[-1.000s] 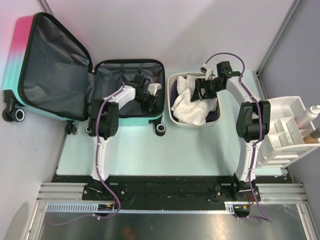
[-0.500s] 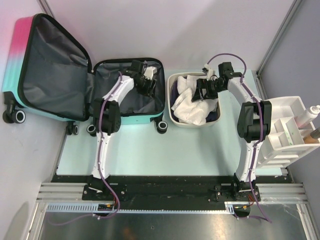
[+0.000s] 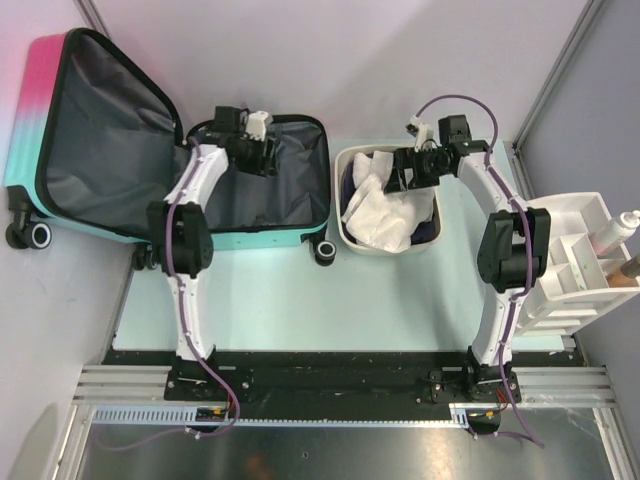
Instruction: Open, take out, and arrange the luggage
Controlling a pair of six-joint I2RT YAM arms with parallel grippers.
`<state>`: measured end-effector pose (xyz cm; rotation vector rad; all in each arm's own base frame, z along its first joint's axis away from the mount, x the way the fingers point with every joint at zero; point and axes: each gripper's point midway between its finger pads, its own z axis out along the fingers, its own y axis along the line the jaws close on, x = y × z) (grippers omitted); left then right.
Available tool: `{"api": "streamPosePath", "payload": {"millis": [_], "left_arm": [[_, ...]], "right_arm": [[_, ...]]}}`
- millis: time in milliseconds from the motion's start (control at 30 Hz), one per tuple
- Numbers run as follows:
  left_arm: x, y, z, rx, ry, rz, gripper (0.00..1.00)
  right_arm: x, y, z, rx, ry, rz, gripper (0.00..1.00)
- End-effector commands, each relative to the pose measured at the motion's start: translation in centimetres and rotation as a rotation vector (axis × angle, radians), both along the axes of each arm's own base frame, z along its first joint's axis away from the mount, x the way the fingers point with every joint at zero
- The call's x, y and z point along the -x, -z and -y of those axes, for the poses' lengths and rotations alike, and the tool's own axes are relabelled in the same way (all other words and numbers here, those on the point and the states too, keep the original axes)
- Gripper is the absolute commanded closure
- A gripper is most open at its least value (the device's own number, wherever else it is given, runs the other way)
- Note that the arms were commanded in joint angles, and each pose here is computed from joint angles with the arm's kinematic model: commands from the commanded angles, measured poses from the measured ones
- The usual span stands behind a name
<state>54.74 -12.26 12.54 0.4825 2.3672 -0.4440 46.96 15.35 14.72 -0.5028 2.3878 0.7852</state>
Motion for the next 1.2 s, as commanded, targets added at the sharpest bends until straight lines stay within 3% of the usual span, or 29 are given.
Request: {"api": "streamPosePath", "payload": {"millis": [0,133,367,633,833,967,1167], "left_arm": [[1.1,-7.4,-4.3,0.029,-0.065,0.129,0.31],[1.1,-8.4,-9.1,-0.013,-0.18,0.148,0.27],[-0.4,-9.9,-16.1,-0.061,-0.351,0.199,0.23],[-2.7,-12.0,-21.3,-0.115,-0.423,0.288,0.25],[-3.9,-10.8,-23.5,-0.154,-0.427,0.294,0.27],[-1.5,-9.4,-21.3,-0.159,-0.284,0.257,0.4],[8.8,-5.2,-17.3,-0.247,-0.086,0.086,0.51]], "right_arm": [[-2.5,-7.4,-0.2,-0.003,0.073,0.251,0.0],[-3.8,-10.1,-2.2,-0.038,0.098,0.33,0.0],[-6.3,-10.3,-8.9,-0.102,0.068,0.368,0.0],[-8.4,-6.6,-15.9,-0.135,0.015,0.384,0.02],[-9.4,-3.2,-19.6,-0.12,-0.012,0.4,0.03],[-9.2,-1.6,-20.8,-0.096,-0.047,0.397,0.04],[-8.1,1.0,-20.0,-0.043,-0.068,0.341,0.05]]}}
